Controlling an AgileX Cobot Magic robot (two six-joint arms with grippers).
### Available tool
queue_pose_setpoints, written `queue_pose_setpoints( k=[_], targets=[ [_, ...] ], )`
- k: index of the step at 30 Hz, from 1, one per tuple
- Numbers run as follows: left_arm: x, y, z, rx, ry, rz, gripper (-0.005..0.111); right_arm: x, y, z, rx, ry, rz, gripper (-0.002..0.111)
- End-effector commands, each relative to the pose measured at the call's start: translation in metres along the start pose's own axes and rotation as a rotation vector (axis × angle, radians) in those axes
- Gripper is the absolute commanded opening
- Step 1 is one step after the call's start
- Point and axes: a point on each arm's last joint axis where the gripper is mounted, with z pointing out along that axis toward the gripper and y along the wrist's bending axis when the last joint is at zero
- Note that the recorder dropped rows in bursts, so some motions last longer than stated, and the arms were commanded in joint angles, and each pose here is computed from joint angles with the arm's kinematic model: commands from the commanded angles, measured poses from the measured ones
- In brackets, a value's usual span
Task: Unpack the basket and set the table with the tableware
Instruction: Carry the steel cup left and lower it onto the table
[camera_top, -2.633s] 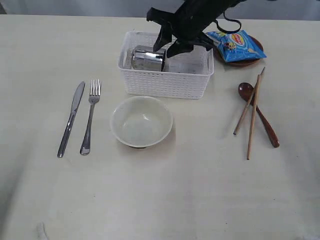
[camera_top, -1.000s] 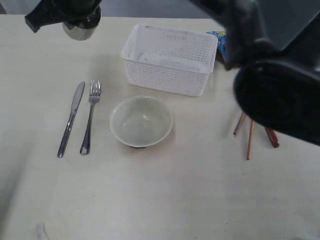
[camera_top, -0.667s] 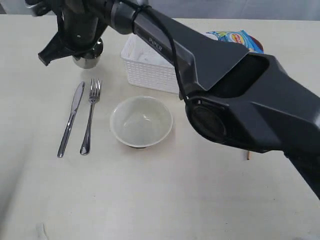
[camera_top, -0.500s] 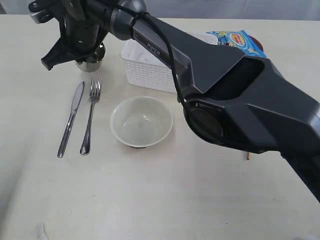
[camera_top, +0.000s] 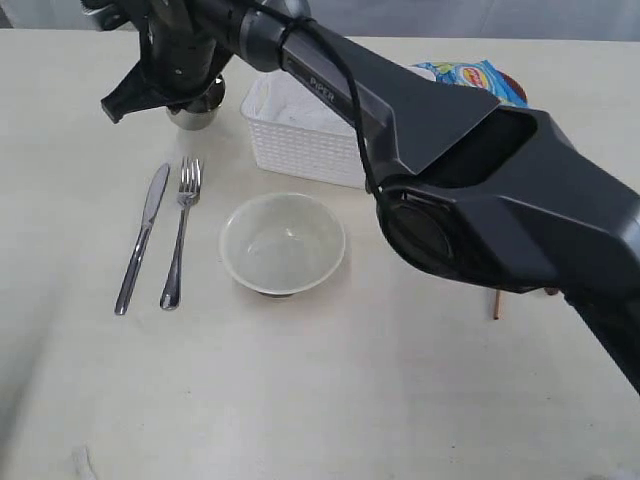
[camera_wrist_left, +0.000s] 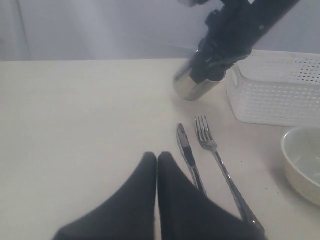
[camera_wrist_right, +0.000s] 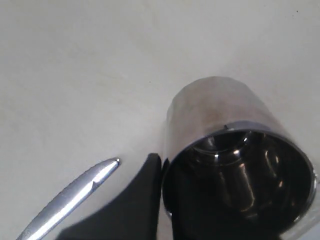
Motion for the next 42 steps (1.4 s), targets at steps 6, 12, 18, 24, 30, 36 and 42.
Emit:
queue_pose_setpoints(
  k=[6,12,18,24,30,36,42],
  targets=[
    [0.001,0.0,0.0,0.007,-0.001,0.0,0.0,0.004,-0.002,0.005,-0.063,0.031,0.038,-0.001],
    [0.001,0.0,0.0,0.007,-0.001,0.0,0.0,0.007,-0.001,0.009,-0.072,0.037,0.029,-0.001],
    [0.001,0.0,0.0,0.007,-0.001,0.0,0.0,0.006,-0.001,0.009,-0.072,0.031,0.029,0.0],
    [0.001,0.0,0.0,0.007,-0.001,-0.001,0.0,0.005,-0.001,0.009,-0.072,0.022,0.03,0.0],
    [0.001,0.0,0.0,0.007,-0.001,-0.001,0.0,0.005,-0.001,0.009,-0.072,0.016,0.055,0.032],
    [0.001,0.0,0.0,0.007,-0.001,-0.001,0.0,0.0,-0.002,0.009,-0.072,-0.038,0.062,0.033],
    [0.001,0.0,0.0,0.007,-0.001,-0.001,0.0,-0.003,-0.007,0.009,-0.066,-0.066,0.06,0.033]
  ],
)
